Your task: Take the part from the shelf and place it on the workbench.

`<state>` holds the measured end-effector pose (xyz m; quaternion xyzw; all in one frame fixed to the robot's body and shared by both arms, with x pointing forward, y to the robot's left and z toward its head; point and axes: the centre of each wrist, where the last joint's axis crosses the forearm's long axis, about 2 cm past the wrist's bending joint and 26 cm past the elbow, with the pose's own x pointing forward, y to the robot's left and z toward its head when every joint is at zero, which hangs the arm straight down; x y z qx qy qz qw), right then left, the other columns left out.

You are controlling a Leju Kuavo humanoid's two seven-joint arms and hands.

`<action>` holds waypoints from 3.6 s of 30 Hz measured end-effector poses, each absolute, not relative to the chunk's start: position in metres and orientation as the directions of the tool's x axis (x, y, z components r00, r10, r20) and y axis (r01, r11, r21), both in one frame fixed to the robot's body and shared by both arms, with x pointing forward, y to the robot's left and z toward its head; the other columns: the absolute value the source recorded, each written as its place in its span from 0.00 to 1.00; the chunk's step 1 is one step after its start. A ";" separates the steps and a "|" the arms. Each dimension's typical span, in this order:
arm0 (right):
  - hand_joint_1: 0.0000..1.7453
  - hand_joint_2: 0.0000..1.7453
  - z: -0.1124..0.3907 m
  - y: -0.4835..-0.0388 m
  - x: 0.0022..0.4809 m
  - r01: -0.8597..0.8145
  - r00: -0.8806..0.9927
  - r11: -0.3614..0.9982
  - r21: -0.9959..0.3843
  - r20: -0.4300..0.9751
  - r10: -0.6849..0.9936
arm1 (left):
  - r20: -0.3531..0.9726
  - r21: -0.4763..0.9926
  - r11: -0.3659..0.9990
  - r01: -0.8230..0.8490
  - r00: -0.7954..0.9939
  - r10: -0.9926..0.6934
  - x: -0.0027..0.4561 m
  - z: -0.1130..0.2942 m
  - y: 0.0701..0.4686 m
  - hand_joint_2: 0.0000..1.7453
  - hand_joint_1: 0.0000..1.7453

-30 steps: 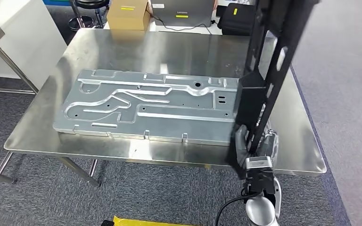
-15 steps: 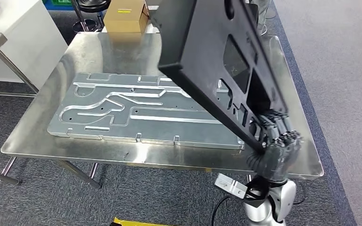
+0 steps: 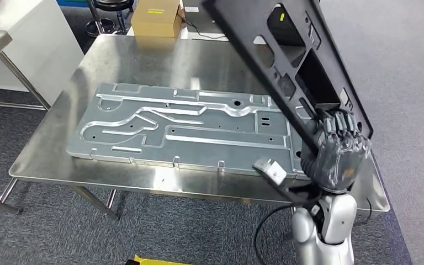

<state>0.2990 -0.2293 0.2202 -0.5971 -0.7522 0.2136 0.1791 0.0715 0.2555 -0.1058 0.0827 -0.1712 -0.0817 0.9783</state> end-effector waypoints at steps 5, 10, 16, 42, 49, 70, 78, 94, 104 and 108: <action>1.00 1.00 0.213 -0.248 0.329 0.792 -0.194 0.157 -0.590 0.000 0.981 | 0.321 0.184 0.975 0.124 0.930 -0.179 0.071 -0.106 0.255 1.00 0.00; 1.00 1.00 0.206 -0.271 0.367 0.741 -0.213 0.106 -0.663 -0.082 0.974 | 0.316 0.179 0.976 0.120 0.933 -0.172 0.070 -0.106 0.254 1.00 0.00; 1.00 1.00 0.205 -0.315 0.416 0.647 -0.177 0.005 -0.763 -0.143 0.974 | 0.312 0.177 0.977 0.119 0.935 -0.170 0.068 -0.106 0.254 1.00 0.00; 1.00 1.00 0.198 -0.354 0.461 0.184 -0.262 -0.083 -0.979 -0.130 0.956 | 0.321 0.166 0.977 0.131 0.930 -0.179 0.063 -0.107 0.251 1.00 0.00; 1.00 1.00 0.176 -0.324 0.455 0.095 -0.351 -0.087 -0.992 -0.115 0.929 | 0.336 0.157 0.976 0.149 0.921 -0.195 0.070 -0.106 0.250 1.00 0.00; 0.00 0.00 0.159 -0.255 0.447 -0.054 -0.531 -0.150 -0.987 -0.099 0.842 | 0.381 0.123 0.982 0.140 0.907 -0.177 0.076 -0.104 0.243 0.25 0.00; 0.00 0.00 0.154 -0.241 0.442 -0.062 -0.518 -0.005 -0.998 0.028 0.855 | 0.376 0.131 0.983 0.128 0.911 -0.168 0.072 -0.105 0.244 0.00 0.00; 0.00 0.00 0.164 -0.280 0.452 -0.172 -0.314 0.481 -0.860 0.510 0.800 | 0.466 0.127 0.986 0.112 0.870 -0.159 0.093 -0.101 0.242 0.00 0.00; 0.00 0.00 0.155 -0.292 0.448 -0.145 -0.304 0.698 -0.701 0.703 0.643 | 0.466 0.135 0.986 0.098 0.872 -0.151 0.095 -0.100 0.240 0.00 0.00; 0.00 0.00 0.144 -0.285 0.439 -0.064 -0.378 0.788 -0.613 0.745 0.549 | 0.442 0.139 0.988 0.069 0.889 -0.124 0.089 -0.101 0.240 0.00 0.00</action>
